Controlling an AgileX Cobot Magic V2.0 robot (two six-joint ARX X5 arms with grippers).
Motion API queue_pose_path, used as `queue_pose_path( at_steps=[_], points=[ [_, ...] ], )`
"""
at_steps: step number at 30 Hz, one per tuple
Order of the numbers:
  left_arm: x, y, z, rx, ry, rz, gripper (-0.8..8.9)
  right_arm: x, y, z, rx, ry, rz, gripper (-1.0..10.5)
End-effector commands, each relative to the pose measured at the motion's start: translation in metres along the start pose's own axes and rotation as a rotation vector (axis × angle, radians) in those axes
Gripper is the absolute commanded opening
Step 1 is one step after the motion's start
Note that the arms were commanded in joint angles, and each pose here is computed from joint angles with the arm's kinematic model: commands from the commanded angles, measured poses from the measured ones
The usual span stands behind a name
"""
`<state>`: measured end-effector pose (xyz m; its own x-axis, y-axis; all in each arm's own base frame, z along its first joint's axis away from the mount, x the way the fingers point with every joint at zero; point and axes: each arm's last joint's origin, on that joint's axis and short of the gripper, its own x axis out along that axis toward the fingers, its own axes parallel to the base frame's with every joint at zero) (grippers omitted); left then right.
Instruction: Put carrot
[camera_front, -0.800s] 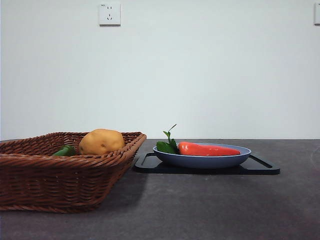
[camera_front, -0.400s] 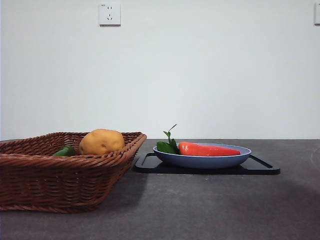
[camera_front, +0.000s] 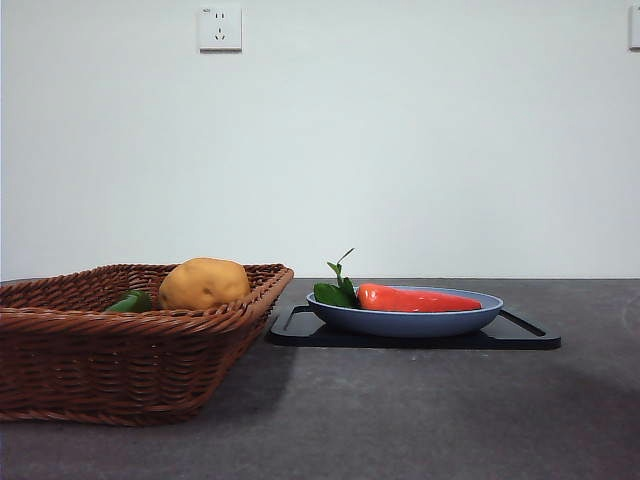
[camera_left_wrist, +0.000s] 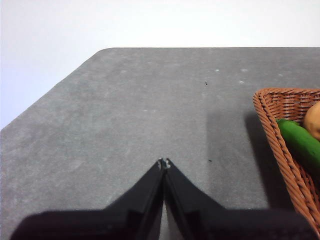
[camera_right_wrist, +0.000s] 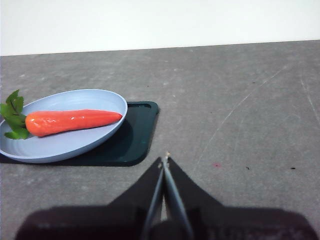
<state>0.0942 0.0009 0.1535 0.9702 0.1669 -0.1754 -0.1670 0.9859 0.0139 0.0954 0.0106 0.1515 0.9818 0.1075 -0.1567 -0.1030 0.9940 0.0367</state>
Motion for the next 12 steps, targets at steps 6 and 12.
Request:
queue_pose_path(
  at_steps=[6,12],
  points=[
    [0.0006,0.0002,-0.0021,-0.006,0.002,0.005,0.08,0.0002,-0.0001,-0.001,0.007,-0.001,-0.003,0.1],
    [0.0006,0.0002,-0.0021,-0.006,0.002,0.005,0.08,0.0002,-0.0001,-0.001,0.007,-0.001,-0.003,0.1]
  ],
)
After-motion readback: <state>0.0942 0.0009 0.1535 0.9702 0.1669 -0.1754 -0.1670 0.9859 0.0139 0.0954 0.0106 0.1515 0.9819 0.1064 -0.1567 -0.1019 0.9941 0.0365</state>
